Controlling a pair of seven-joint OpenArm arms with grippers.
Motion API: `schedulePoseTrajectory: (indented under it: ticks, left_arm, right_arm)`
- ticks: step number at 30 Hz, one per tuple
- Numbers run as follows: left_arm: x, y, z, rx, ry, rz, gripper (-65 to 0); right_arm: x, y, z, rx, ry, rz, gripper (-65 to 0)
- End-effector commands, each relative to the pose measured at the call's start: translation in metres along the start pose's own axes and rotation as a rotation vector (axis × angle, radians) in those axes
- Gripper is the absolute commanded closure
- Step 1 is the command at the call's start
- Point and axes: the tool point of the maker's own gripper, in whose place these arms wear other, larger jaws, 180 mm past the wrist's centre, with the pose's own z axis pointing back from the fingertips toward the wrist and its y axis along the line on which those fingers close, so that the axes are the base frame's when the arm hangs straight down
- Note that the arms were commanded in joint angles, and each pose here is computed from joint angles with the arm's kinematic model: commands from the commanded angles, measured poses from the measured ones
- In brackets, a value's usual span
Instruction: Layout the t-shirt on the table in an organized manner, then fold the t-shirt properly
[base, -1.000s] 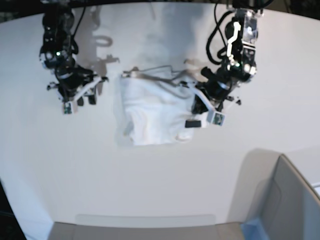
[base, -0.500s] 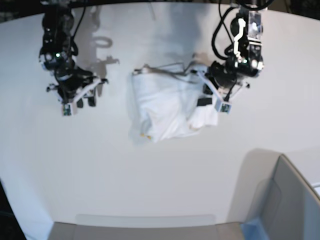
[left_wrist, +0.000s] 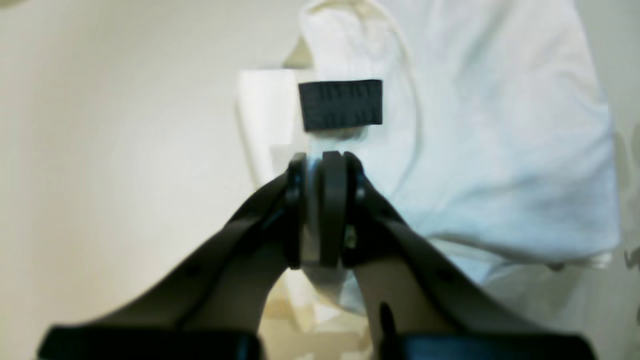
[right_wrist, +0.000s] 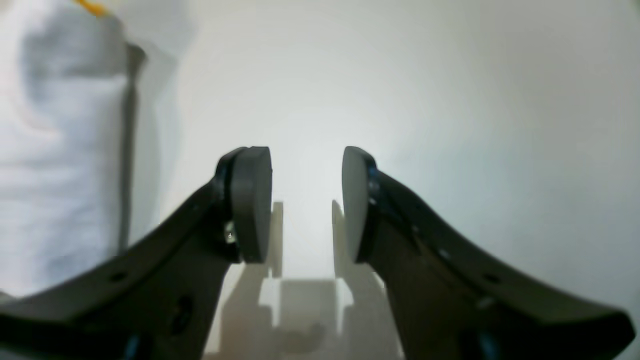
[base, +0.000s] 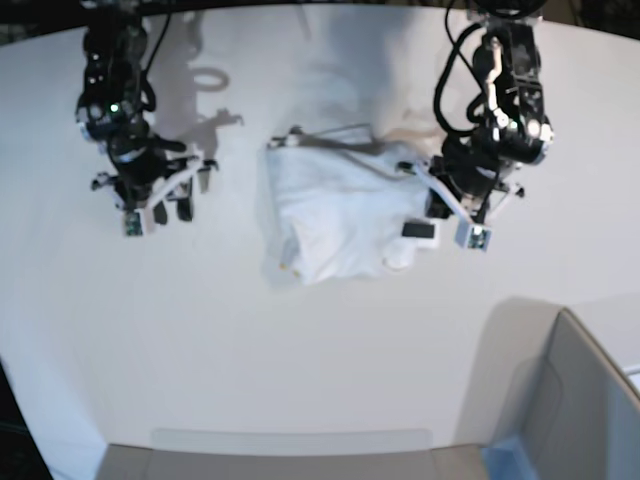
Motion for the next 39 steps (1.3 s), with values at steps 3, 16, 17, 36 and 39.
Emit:
schedulePoseTrajectory:
  ticks: [3,16,17,36,39]
  left_arm:
    - [0.022,0.006,0.006,0.017,-0.095,0.036,-6.4]
    - [0.002,0.020,0.009,0.052,-0.069,0.100,-6.4]
    - [0.003,0.012,0.007,0.032,-0.069,0.085,-6.4]
    - [-0.023,-0.080,-0.005,-0.186,0.006,-0.013,0.0]
    - [-0.038,-0.091,-0.004,-0.211,0.040,-0.020,0.0]
  right_arm:
    - [0.025,0.014,0.007,0.043,-0.073,0.072,-24.2]
    - [0.023,0.060,0.002,0.165,-0.064,0.152,-8.9]
    - [0.024,0.067,0.002,0.182,-0.066,0.161,-8.3]
    - [0.085,0.112,-0.079,0.270,-0.073,0.300,-7.6]
    - [0.085,0.119,-0.097,0.283,-0.072,0.323,-7.5]
